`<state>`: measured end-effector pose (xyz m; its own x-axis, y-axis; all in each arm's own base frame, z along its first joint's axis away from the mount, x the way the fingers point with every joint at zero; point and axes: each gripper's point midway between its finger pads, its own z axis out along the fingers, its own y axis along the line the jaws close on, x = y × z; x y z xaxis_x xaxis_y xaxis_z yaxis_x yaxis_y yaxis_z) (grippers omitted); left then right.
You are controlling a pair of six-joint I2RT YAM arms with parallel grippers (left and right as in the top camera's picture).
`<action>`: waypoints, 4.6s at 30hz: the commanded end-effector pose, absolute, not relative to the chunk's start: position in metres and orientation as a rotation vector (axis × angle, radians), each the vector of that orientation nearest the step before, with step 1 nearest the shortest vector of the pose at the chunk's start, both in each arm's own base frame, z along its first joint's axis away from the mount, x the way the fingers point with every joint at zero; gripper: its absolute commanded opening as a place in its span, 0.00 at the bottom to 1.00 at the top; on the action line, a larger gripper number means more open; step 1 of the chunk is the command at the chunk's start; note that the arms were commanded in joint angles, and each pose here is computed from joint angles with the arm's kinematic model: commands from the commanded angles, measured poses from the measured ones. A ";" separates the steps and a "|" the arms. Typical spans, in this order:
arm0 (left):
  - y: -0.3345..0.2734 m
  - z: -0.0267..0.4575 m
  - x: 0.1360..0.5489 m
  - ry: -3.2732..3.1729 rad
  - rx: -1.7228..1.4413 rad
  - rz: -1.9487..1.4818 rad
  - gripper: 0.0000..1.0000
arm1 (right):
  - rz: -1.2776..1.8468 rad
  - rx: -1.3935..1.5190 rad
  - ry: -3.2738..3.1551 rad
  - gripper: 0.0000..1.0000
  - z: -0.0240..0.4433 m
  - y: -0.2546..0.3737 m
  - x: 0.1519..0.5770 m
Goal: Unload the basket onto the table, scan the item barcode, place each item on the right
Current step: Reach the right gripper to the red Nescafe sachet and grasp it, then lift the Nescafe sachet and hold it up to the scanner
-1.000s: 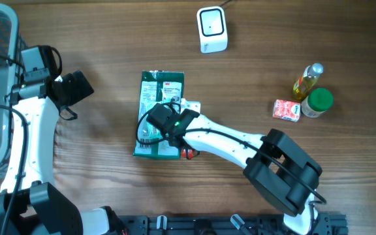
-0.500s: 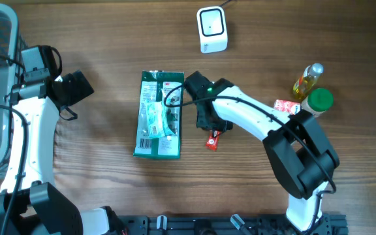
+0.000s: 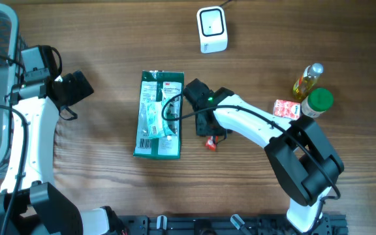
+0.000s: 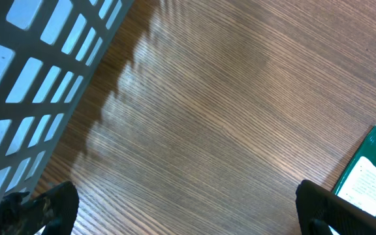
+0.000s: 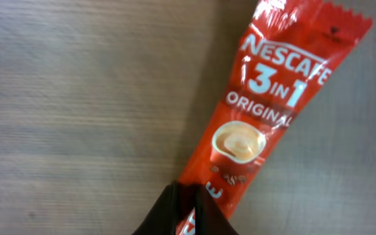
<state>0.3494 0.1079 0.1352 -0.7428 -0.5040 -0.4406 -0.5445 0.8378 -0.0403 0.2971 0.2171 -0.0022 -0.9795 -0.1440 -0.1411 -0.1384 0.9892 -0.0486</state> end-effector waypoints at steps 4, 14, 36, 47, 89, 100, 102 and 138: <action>0.111 0.141 0.351 2.560 -0.762 0.133 1.00 | -0.184 -0.836 2.665 0.13 0.021 0.233 0.352; 0.111 0.141 0.351 2.560 -0.762 0.133 1.00 | 0.084 -0.097 2.988 0.48 0.064 0.235 0.302; 0.111 0.141 0.351 2.560 -0.762 0.133 1.00 | 0.021 0.012 2.970 0.38 0.006 0.213 0.290; 0.111 0.141 0.351 2.560 -0.762 0.133 1.00 | -0.008 0.012 2.996 0.34 -0.006 0.211 0.287; 0.111 0.141 0.351 2.560 -0.763 0.132 1.00 | 1.859 -1.194 1.532 0.04 0.411 0.231 0.176; 0.111 0.141 0.351 2.560 -0.763 0.132 1.00 | 1.430 -0.779 1.607 0.04 0.444 0.208 0.200; 0.111 0.141 0.351 2.560 -0.762 0.133 1.00 | 1.181 -0.349 1.819 0.04 0.409 0.185 0.274; 0.111 0.141 0.351 2.560 -0.762 0.133 1.00 | 0.398 -0.233 2.536 0.04 0.125 0.192 0.537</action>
